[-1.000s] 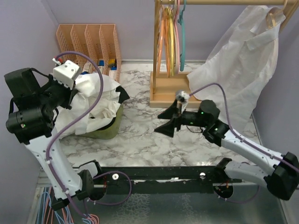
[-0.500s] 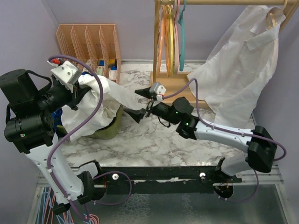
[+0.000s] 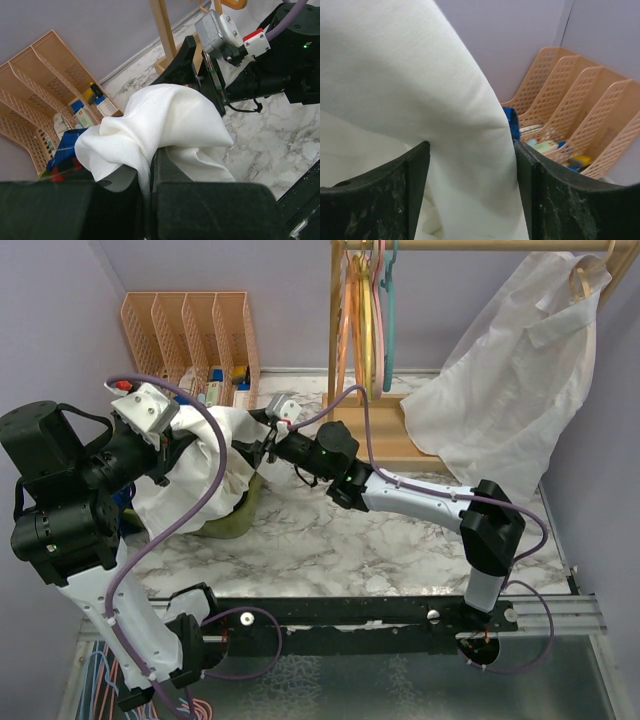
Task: Place the shirt on the hanger
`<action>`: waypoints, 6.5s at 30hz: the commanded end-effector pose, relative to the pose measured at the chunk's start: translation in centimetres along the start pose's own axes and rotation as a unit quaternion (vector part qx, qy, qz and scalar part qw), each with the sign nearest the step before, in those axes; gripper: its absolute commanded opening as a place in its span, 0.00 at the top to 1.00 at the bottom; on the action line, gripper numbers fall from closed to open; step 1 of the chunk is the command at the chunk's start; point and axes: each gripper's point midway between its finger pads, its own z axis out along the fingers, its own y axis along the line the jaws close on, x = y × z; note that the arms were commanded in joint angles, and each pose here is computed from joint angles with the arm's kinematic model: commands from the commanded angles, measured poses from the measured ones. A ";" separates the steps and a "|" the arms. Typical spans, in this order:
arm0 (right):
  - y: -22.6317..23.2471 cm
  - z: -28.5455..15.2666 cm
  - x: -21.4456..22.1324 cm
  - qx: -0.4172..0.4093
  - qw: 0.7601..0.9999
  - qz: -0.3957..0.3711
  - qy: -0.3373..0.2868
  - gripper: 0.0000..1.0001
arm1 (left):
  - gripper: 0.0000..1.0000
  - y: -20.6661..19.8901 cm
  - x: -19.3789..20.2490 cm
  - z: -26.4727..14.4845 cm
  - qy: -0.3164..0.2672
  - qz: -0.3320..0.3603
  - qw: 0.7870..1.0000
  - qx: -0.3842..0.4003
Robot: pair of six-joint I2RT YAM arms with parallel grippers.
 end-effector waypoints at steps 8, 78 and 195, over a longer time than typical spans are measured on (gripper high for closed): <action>0.1 -5.1 -11.6 -0.011 0.997 0.021 -0.079 0.99 | 1.00 0.3 -3.2 -0.8 -0.063 0.034 0.997 -0.042; 6.1 -10.6 1.1 -0.099 0.842 -0.530 0.016 0.00 | 1.00 -5.5 7.9 21.7 0.202 -0.003 0.959 0.198; -21.6 -10.4 0.4 0.334 0.901 0.149 0.234 0.99 | 0.01 -10.5 21.1 21.8 0.218 0.327 0.902 -0.181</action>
